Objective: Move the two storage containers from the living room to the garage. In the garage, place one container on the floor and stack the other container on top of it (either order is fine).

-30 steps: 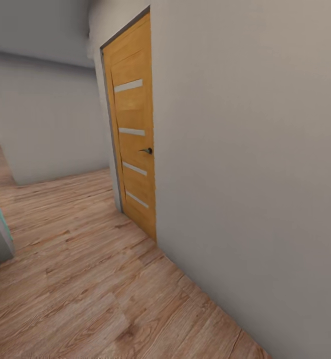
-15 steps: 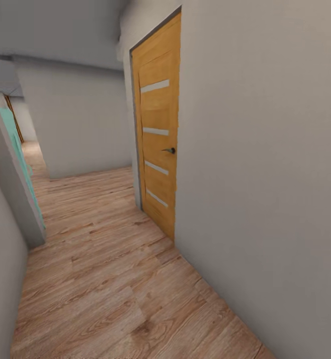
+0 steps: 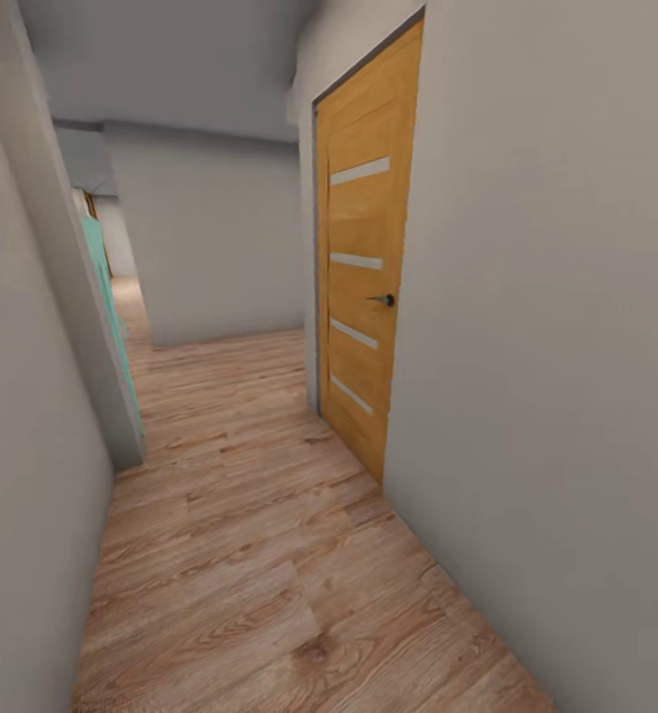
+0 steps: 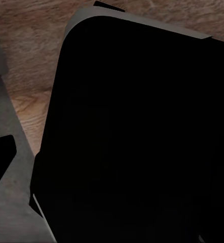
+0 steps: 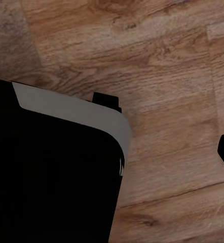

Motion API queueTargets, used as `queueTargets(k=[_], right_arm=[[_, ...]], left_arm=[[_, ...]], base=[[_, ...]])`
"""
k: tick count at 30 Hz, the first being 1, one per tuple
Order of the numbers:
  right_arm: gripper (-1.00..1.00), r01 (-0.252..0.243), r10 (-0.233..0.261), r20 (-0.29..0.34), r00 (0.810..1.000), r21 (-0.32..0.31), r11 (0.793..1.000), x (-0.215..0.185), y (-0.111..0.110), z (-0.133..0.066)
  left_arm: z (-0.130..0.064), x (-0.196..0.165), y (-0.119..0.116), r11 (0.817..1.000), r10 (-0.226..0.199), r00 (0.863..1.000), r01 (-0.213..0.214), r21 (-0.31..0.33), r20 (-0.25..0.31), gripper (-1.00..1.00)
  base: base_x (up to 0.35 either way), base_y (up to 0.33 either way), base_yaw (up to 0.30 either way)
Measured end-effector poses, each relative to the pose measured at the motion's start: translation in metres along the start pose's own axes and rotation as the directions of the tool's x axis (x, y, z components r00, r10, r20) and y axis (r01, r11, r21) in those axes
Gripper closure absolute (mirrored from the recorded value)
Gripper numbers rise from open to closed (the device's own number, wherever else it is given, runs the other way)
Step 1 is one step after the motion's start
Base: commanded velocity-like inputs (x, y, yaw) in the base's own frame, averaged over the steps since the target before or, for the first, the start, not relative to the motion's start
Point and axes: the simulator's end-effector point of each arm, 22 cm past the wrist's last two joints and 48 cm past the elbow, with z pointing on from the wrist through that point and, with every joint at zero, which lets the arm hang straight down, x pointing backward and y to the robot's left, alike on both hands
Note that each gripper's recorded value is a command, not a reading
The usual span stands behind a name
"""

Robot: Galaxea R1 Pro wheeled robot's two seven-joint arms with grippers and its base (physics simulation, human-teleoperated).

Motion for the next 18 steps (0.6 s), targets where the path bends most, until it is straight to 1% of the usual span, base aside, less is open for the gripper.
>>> queueTargets(k=[12, 15, 18], right_arm=[[-1.0, 0.002, -0.002, 0.001, 1.0, 0.0, 1.0, -0.0003, 0.0, 0.0], [-1.0, 0.001, -0.001, -0.002, 1.0, 0.003, 1.0, 0.0004, -0.0007, -0.0001], [-1.0, -0.003, 0.003, -0.001, 1.0, 0.011, 1.0, 0.0002, -0.0024, -0.0002]], left_arm=[[0.0, 0.0001, -0.0001, 1.0, 0.0, 1.0, 0.0, 0.0, 0.0, -1.0], [-0.0001, -0.0001, 0.0001, 1.0, 0.0, 1.0, 0.0, 0.0, 0.0, -1.0], [-0.0001, -0.0002, 0.0015, 1.0, 0.001, 1.0, -0.001, -0.001, 0.0, -1.0]], base=[[0.002, 0.0, 0.282], [0.158, 0.0, 0.106], [0.278, 0.0, 0.026]])
